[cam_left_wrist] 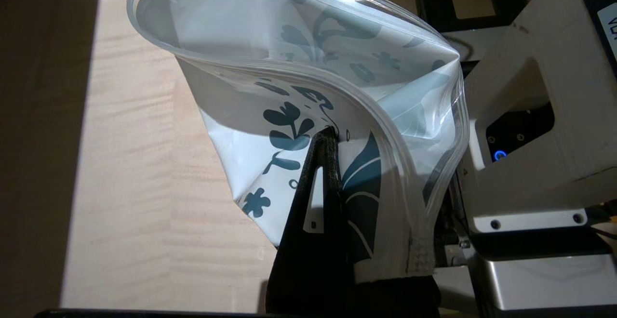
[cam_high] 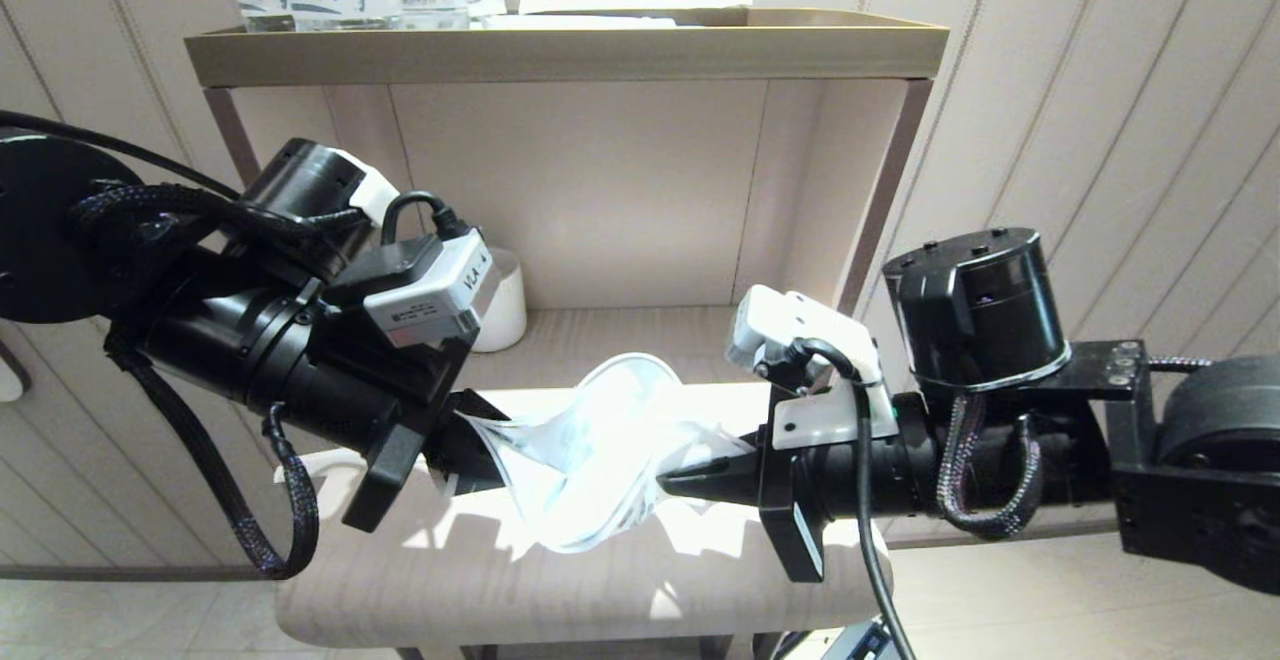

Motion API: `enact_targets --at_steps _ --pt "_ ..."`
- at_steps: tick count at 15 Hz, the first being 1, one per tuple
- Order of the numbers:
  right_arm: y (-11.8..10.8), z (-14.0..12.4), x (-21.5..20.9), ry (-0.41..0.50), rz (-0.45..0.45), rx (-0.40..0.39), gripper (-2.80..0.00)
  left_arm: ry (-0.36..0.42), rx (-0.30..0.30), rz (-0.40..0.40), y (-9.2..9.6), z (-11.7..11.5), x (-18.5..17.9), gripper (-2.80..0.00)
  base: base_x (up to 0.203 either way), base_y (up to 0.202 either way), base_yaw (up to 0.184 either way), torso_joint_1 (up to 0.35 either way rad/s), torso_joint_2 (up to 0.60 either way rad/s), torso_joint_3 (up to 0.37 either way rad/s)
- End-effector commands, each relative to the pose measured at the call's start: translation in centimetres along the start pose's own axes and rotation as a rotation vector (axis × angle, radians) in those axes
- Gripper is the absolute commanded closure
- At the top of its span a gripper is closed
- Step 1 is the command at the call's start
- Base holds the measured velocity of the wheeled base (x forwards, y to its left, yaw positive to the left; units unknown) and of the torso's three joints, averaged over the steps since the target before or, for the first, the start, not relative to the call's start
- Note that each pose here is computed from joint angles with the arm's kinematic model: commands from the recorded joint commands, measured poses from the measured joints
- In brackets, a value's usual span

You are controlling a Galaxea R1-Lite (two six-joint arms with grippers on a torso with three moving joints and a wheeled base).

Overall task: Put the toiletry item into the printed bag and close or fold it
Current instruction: Pick up the comb

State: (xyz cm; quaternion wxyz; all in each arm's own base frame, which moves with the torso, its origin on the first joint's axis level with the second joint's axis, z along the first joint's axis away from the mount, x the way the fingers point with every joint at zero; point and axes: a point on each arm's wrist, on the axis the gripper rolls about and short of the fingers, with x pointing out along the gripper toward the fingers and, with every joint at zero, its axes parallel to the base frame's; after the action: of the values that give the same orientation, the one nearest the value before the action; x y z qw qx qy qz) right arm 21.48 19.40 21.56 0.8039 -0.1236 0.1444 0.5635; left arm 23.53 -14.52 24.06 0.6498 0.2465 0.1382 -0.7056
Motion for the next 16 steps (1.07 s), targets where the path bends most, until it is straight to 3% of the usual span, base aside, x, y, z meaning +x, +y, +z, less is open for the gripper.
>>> enact_targets --at_steps 1,10,11,16 --pt "0.23 0.08 -0.68 -0.011 -0.004 -0.006 0.0 -0.001 0.001 -0.001 -0.16 -0.09 -0.16 0.0 0.0 0.0 0.0 0.0 0.0 0.0" --pt "0.62 -0.17 -1.45 -0.01 -0.015 -0.006 0.0 0.002 0.0 0.004 -0.3 -0.26 -0.33 0.0 0.0 0.0 0.0 0.0 0.0 0.0" --pt "0.6 -0.15 -1.43 -0.011 -0.015 -0.007 0.0 0.005 -0.001 0.003 -0.25 -0.35 -0.25 -2.8 0.0 0.0 0.0 0.0 0.0 0.0" --pt "0.45 -0.11 -1.53 -0.014 -0.021 -0.006 0.0 0.006 -0.009 -0.005 -0.14 -0.67 -0.03 -2.8 0.0 0.0 0.0 0.0 0.0 0.0"
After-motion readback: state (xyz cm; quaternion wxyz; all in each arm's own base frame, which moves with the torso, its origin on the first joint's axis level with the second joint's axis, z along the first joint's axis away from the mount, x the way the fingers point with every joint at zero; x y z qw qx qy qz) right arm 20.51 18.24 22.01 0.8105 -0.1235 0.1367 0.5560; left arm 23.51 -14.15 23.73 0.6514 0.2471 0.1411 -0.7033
